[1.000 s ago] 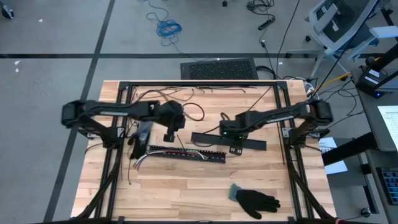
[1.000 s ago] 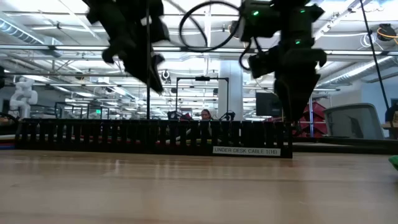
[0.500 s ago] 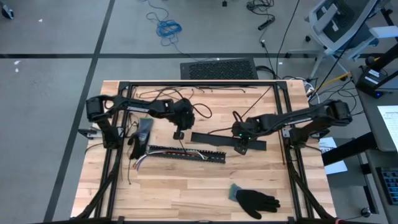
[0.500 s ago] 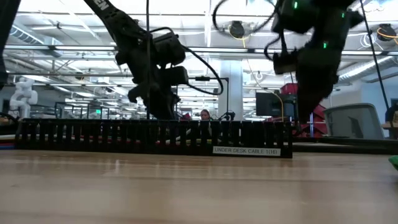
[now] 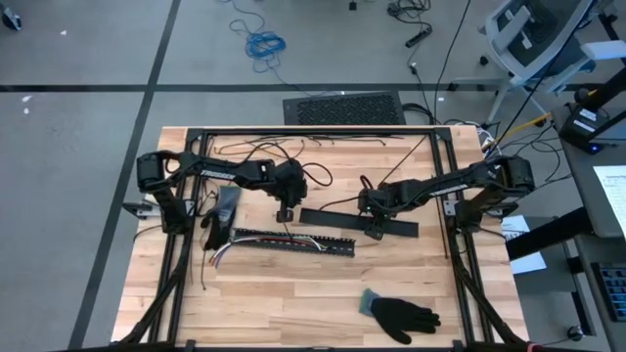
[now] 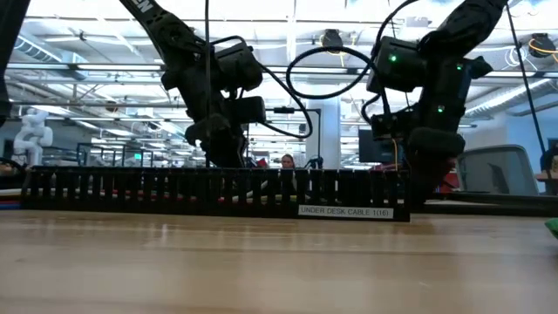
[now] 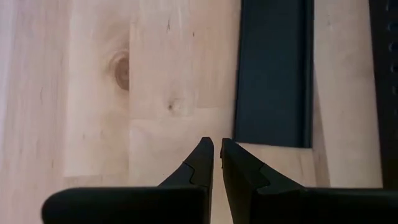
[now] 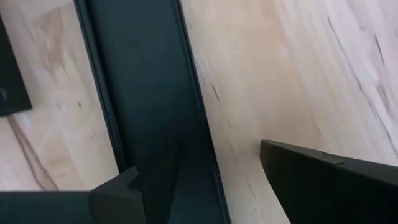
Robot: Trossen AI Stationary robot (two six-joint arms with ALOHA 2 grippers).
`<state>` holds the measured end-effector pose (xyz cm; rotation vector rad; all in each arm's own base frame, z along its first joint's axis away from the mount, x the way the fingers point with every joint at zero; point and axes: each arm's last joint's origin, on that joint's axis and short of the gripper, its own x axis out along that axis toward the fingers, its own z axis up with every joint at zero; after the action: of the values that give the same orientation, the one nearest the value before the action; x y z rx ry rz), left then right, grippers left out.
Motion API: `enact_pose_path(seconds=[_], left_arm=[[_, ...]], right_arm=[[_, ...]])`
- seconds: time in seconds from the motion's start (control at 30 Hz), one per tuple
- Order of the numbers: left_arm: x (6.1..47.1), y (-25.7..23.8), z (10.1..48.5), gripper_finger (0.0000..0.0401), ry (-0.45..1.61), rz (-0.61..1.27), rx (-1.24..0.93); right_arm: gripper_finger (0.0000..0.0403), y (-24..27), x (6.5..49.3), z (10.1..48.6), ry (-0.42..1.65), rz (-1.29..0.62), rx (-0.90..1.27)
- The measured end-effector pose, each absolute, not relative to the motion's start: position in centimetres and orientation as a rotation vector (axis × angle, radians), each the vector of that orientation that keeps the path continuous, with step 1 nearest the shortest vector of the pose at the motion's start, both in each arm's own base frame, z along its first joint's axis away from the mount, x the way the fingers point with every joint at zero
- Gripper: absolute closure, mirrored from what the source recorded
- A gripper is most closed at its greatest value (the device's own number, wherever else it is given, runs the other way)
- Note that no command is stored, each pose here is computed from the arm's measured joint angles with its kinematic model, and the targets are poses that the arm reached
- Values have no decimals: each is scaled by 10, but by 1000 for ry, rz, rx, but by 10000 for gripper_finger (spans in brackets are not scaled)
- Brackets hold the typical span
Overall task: Ziptie cables
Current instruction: Close the cable duct with the cable duct cover
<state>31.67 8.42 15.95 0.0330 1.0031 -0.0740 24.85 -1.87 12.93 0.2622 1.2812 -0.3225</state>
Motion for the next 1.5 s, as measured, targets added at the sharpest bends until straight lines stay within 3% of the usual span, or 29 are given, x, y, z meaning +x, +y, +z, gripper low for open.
enact_pose_path(seconds=[0.13, 0.3, 0.4, 0.53, 0.67, 0.97, 1.23, 1.5], left_arm=[[317, 84, 159, 371, 1007, -51, 11], [318, 81, 160, 371, 999, -46, -5], [319, 81, 161, 371, 989, -43, -3], [317, 80, 174, 371, 957, -39, 8], [309, 82, 221, 371, 802, -7, 71], [250, 91, 306, 371, 564, 131, 134], [210, 95, 330, 363, 472, 113, -283], [186, 79, 368, 268, 242, -33, -653]], right_arm=[[219, -19, 253, 119, 1303, -313, 247], [373, -18, 259, 111, 1306, -305, 217], [396, -18, 260, 112, 1287, -336, 220], [402, -20, 253, 129, 1248, -355, 268], [403, -19, 240, 152, 1273, -385, 286], [402, -12, 249, 216, 1082, -457, 172], [402, -4, 271, 277, 874, -458, 58], [402, -1, 270, 298, 876, -416, -24]])
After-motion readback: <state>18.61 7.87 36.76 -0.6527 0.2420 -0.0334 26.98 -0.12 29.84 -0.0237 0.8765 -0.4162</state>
